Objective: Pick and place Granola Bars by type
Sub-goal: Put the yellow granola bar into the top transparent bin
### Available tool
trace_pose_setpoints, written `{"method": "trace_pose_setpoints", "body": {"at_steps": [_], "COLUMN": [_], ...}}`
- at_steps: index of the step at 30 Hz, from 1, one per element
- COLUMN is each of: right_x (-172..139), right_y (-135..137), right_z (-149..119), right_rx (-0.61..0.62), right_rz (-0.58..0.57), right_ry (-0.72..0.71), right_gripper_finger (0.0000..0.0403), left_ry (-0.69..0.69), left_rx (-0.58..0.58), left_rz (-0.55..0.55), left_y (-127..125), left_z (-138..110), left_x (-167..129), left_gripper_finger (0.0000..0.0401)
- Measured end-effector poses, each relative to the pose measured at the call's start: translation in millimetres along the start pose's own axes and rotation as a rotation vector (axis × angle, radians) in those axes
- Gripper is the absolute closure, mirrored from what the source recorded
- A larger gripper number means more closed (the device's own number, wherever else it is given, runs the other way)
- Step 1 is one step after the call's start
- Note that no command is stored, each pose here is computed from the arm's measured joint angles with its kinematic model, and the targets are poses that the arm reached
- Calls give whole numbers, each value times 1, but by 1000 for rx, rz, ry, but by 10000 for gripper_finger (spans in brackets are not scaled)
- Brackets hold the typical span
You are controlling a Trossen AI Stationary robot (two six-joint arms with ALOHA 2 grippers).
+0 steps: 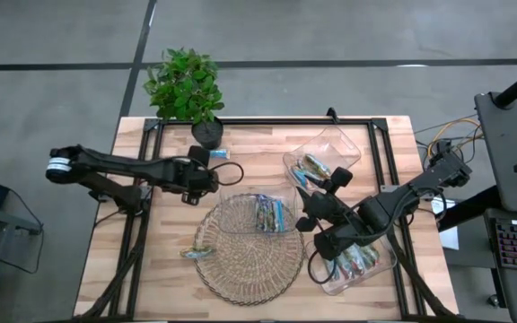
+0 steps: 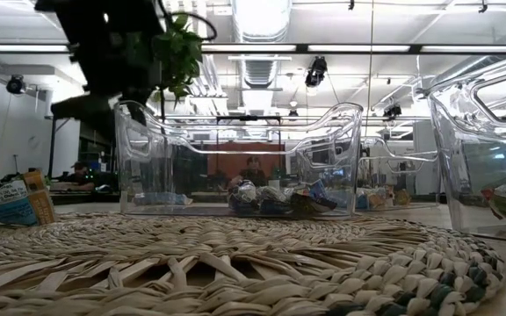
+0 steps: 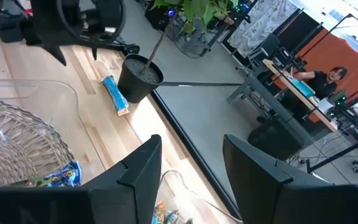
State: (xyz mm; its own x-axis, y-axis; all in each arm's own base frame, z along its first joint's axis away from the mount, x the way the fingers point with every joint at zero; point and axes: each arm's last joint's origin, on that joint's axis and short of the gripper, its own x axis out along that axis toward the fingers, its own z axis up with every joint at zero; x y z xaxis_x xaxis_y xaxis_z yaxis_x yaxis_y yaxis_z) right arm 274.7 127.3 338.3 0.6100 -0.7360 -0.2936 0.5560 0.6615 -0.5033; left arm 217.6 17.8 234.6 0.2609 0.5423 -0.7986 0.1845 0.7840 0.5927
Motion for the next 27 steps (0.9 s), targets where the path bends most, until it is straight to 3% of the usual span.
{"method": "trace_pose_setpoints", "body": {"at_steps": [10,27], "right_x": [0,2], "right_y": [0,-1], "right_z": [0,0], "right_rx": [0,5], "right_rz": [-1,-8], "right_ry": [0,2], "right_gripper_finger": [241,241], "left_ry": [52,22], "left_rx": [-58,-177], "left_rz": [50,107], "left_y": [-5,33], "left_z": [-18,-47], "left_x": [45,86], "left_gripper_finger": [144,144]}}
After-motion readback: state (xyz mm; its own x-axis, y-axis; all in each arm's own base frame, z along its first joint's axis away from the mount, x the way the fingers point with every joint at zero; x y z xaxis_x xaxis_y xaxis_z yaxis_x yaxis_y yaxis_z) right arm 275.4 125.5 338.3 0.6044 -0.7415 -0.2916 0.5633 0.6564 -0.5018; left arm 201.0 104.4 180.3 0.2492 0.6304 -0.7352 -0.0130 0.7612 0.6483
